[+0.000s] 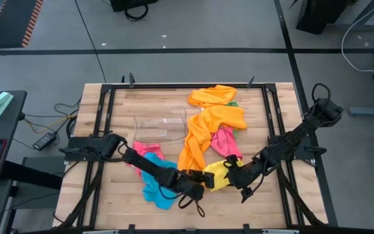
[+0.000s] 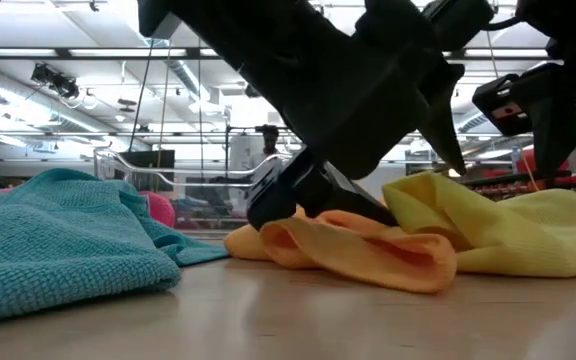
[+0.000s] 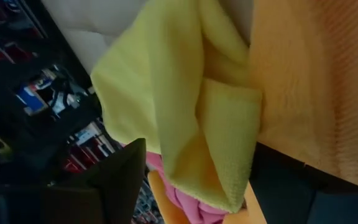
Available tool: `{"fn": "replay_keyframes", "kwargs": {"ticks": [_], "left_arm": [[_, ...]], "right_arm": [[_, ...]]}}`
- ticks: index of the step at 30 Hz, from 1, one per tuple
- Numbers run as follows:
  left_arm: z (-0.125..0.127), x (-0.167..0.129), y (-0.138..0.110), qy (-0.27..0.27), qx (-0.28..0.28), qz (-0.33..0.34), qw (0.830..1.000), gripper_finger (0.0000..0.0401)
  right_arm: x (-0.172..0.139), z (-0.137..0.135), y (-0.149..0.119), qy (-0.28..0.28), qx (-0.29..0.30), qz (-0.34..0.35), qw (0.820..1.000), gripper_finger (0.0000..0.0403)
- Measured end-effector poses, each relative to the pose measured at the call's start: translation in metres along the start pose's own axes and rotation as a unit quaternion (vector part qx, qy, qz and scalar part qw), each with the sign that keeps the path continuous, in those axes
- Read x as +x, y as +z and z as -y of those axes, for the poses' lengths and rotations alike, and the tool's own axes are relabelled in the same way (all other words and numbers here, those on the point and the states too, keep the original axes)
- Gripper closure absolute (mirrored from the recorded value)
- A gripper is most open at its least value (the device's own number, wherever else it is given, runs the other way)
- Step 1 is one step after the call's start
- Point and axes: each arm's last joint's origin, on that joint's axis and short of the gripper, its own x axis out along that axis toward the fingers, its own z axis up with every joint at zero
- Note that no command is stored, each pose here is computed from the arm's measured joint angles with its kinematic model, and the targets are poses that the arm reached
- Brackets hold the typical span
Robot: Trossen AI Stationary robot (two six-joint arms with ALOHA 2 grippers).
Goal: Fold microfiber towels
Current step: Fold the yellow microfiber cloth
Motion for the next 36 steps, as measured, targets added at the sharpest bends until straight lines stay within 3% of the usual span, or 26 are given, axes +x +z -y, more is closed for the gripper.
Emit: {"fn": "replay_keyframes", "kwargs": {"ticks": [4,11,19,25,29,36], "left_arm": [[0.000,0.001,0.001,-0.002,-0.002,0.025,1.000,0.0138],[-0.005,0.004,-0.003,0.015,-0.060,0.052,0.997,0.0179],[-0.010,0.002,-0.001,0.033,-0.135,0.060,0.989,0.0271],[-0.014,0.002,0.000,0.041,-0.273,0.075,0.958,0.0386],[-0.015,0.002,0.001,0.034,-0.358,0.102,0.928,0.0372],[-0.016,0.001,0.001,0.027,-0.397,0.112,0.911,0.0383]], "right_arm": [[0.000,0.000,0.001,0.001,0.000,0.003,1.000,0.0247],[0.000,0.000,0.001,0.002,0.000,0.006,1.000,0.0247],[0.000,0.000,0.001,-0.001,0.002,0.007,1.000,0.0247],[0.000,0.001,0.002,-0.024,0.013,0.012,1.000,0.0247],[-0.001,0.001,0.004,-0.026,0.022,0.014,0.999,0.0247],[-0.004,-0.007,0.008,-0.015,0.013,0.024,1.000,0.0247]]}}
